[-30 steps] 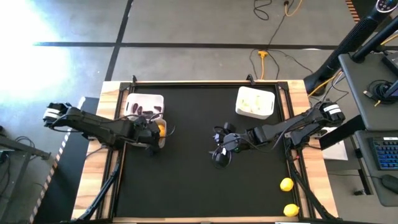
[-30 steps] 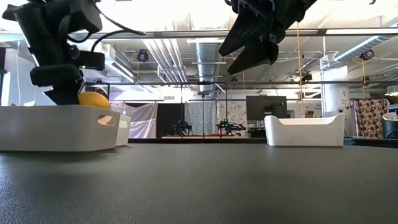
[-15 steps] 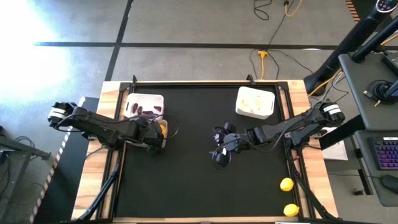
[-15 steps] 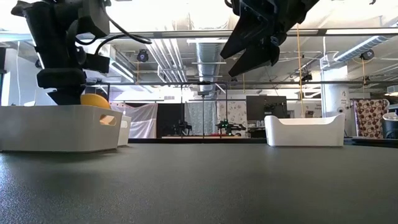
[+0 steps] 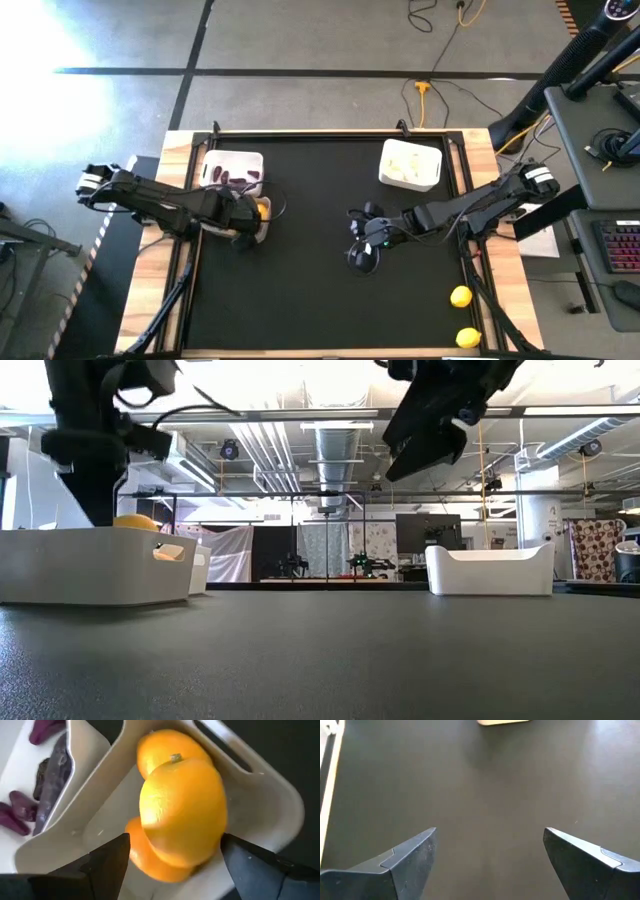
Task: Sort produce into baskets
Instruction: Put the lemon into the gray bin, then move the lemon to the center of the table
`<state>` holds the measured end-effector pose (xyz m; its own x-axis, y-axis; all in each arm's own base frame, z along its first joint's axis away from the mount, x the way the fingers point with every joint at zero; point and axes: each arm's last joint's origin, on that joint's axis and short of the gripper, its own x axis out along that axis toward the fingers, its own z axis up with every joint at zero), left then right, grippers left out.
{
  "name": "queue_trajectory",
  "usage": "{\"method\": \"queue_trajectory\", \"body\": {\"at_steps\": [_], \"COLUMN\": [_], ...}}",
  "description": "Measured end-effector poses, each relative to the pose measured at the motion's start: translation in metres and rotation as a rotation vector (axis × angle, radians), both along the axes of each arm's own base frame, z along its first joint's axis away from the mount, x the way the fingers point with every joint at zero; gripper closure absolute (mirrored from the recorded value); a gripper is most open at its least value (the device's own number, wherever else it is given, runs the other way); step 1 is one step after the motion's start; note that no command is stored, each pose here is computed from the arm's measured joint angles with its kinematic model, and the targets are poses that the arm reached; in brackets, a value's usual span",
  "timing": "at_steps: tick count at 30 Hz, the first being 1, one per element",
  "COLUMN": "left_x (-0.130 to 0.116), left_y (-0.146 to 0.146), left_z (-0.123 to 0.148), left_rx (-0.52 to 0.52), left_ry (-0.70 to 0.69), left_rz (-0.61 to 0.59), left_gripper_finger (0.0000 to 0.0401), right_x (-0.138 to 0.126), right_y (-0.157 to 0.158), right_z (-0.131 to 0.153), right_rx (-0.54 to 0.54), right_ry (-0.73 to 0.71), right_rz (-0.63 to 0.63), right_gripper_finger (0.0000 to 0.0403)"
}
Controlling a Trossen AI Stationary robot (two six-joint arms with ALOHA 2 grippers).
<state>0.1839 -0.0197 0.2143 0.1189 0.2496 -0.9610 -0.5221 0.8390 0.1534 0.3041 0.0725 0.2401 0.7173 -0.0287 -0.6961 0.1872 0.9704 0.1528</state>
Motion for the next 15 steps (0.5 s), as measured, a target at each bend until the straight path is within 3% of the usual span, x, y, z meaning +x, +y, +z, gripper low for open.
{"method": "queue_trajectory", "body": {"at_steps": [8, 15], "left_x": [0.007, 0.036], "left_y": [-0.011, -0.029], "left_z": [0.038, 0.062], "left_rx": [-0.192, -0.149], "left_ry": [-0.024, -0.378], "left_rz": [-0.005, -0.142], "left_gripper_finger": [0.0111, 0.0111], "right_x": [-0.016, -0.052], "right_y": [0.041, 0.094], "right_z": [-0.001, -0.008], "right_rx": [0.051, 0.139], "right_ry": [0.026, 0.108], "right_rz": [0.081, 0.053], "right_gripper_finger": [0.0066, 0.0085]}}
